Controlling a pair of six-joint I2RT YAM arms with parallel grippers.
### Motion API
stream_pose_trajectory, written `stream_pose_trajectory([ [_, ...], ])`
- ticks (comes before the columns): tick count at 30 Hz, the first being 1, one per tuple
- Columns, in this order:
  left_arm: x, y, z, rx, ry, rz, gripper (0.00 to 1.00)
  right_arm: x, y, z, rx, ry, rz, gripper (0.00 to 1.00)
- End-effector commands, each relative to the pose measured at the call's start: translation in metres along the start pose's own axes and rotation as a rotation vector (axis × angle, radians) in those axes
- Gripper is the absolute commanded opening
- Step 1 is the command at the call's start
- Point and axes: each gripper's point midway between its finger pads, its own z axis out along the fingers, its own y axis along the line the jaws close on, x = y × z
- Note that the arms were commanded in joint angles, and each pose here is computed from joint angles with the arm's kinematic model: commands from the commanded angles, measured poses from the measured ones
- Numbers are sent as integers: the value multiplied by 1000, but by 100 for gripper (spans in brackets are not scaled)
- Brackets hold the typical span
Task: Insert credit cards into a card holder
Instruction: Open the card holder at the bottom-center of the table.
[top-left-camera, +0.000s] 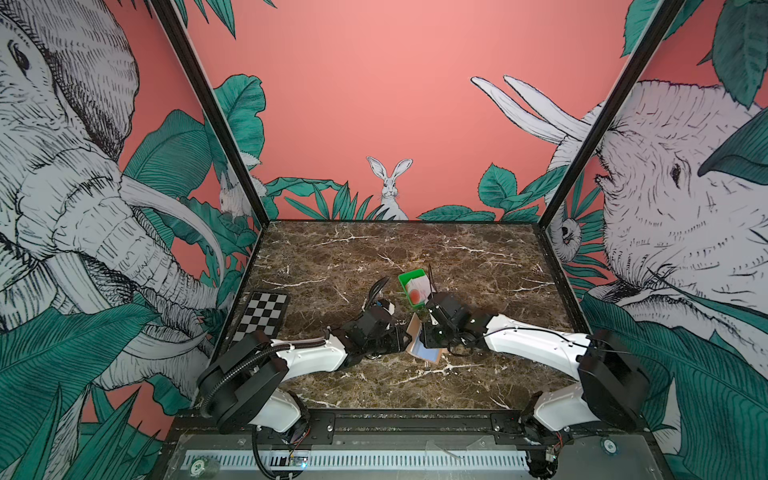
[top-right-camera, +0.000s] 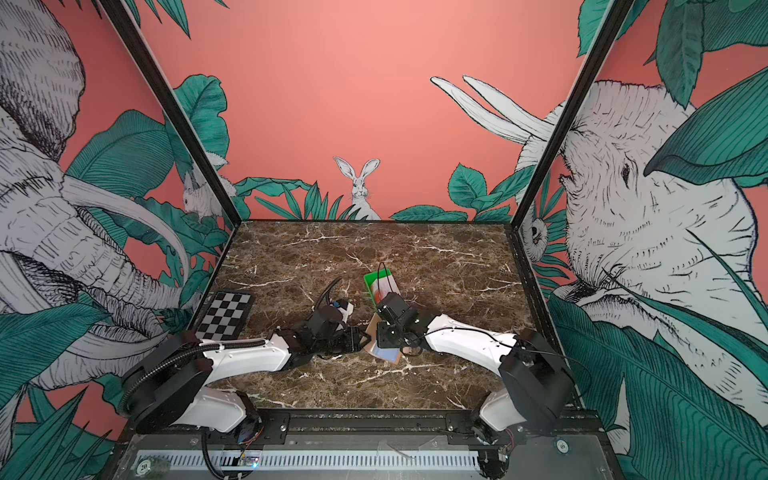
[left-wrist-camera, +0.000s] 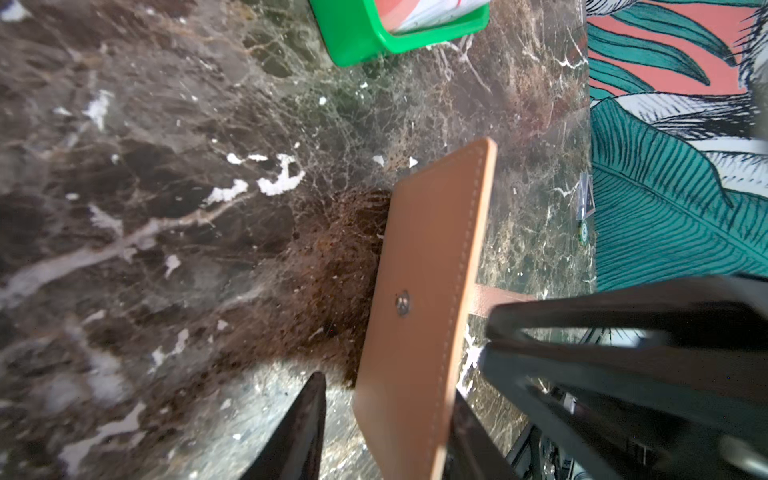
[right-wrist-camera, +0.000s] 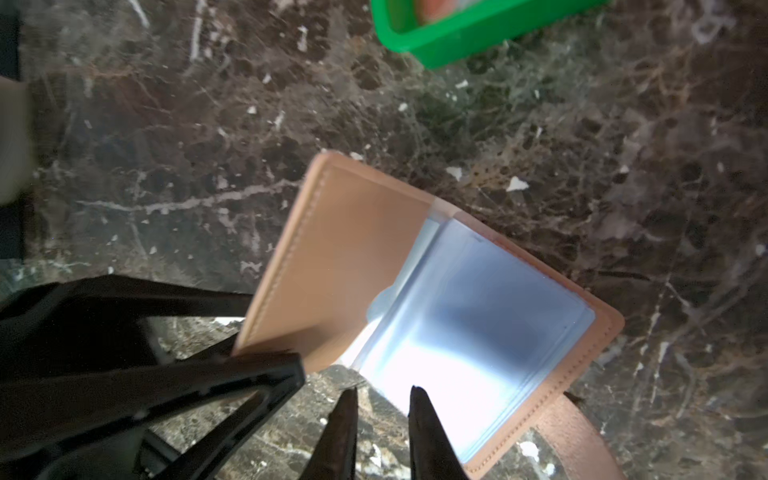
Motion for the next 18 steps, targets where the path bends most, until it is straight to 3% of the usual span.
stream_pose_trajectory([
  [1,-3,1,1,1,-11,-1,41,0,-13,7,46,-20,39,21],
  [8,-4,-3,2,10,1,-1,28,12,-28,17,98,11,32,20],
  [18,4,-5,-6,71,-16,-54,8,2,-22,12,82,-20,14,19],
])
